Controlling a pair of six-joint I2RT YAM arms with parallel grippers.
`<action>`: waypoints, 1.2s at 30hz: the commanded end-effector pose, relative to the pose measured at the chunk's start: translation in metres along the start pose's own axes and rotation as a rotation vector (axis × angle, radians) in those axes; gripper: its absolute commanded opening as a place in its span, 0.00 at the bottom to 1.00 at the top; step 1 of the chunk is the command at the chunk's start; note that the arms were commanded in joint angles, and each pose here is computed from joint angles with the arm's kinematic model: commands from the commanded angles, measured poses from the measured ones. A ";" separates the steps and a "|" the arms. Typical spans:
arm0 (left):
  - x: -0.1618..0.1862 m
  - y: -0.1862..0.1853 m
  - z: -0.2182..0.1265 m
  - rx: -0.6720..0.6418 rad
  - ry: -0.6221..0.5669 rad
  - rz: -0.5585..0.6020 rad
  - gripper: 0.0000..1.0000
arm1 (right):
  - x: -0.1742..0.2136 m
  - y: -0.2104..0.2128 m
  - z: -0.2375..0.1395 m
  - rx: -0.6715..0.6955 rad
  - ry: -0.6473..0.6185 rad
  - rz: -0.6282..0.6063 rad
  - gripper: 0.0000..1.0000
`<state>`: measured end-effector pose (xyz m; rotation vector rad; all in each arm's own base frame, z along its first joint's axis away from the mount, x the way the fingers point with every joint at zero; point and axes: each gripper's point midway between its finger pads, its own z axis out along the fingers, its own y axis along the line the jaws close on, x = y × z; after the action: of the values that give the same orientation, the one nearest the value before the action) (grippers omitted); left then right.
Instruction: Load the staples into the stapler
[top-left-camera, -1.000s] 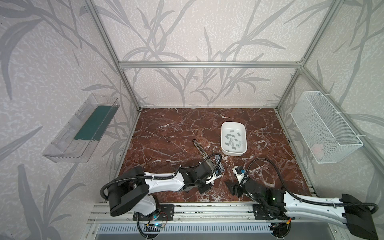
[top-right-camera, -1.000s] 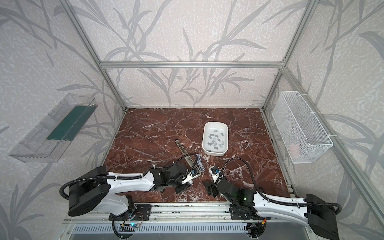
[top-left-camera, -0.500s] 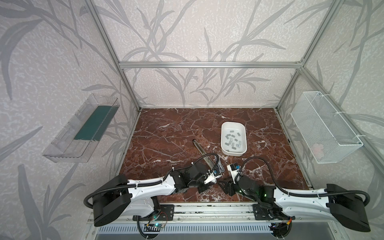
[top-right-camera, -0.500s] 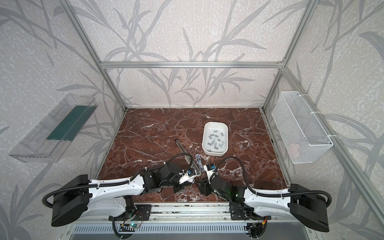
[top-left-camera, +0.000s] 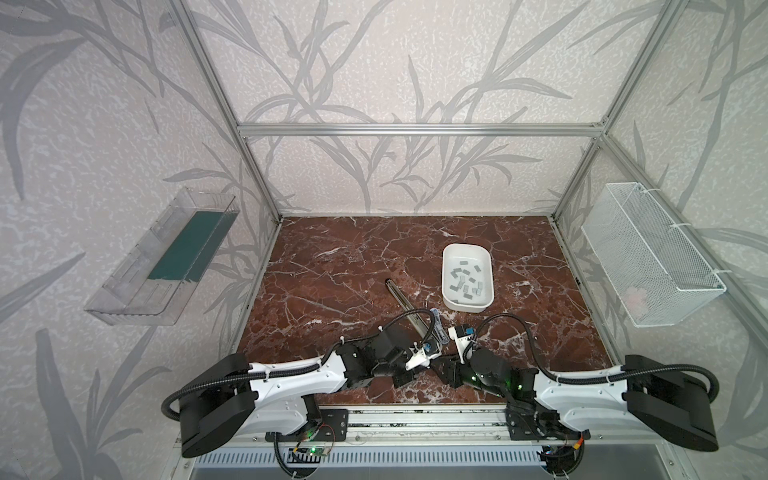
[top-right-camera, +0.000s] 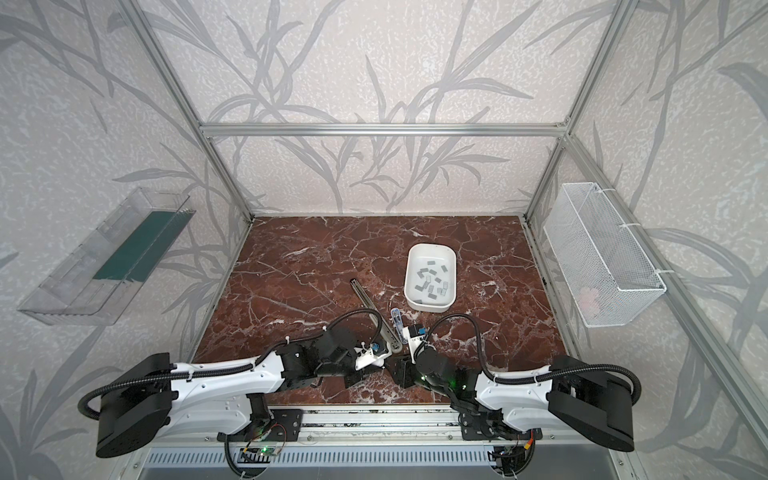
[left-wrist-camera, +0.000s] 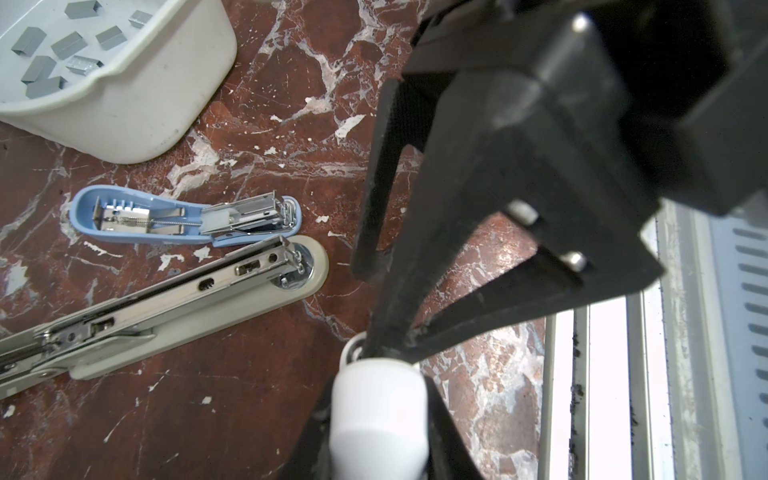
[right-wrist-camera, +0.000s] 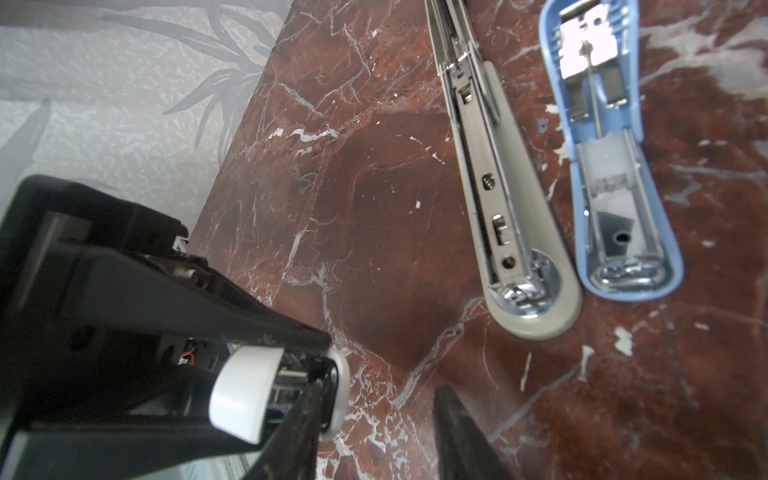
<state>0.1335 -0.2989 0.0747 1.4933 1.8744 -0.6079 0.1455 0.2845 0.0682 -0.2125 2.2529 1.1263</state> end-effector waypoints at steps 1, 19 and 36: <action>-0.023 -0.004 -0.006 0.019 -0.097 0.045 0.01 | -0.009 0.013 0.006 -0.058 -0.023 0.048 0.39; -0.041 0.022 -0.016 -0.139 -0.201 0.098 0.00 | -0.008 0.045 0.009 -0.290 0.031 0.188 0.28; -0.045 0.031 -0.026 -0.189 -0.243 0.100 0.18 | -0.014 0.064 0.000 -0.379 0.038 0.217 0.00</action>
<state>0.1490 -0.2906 0.0900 1.4150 1.7387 -0.5222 0.1508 0.3087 0.0919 -0.0296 2.1840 1.5173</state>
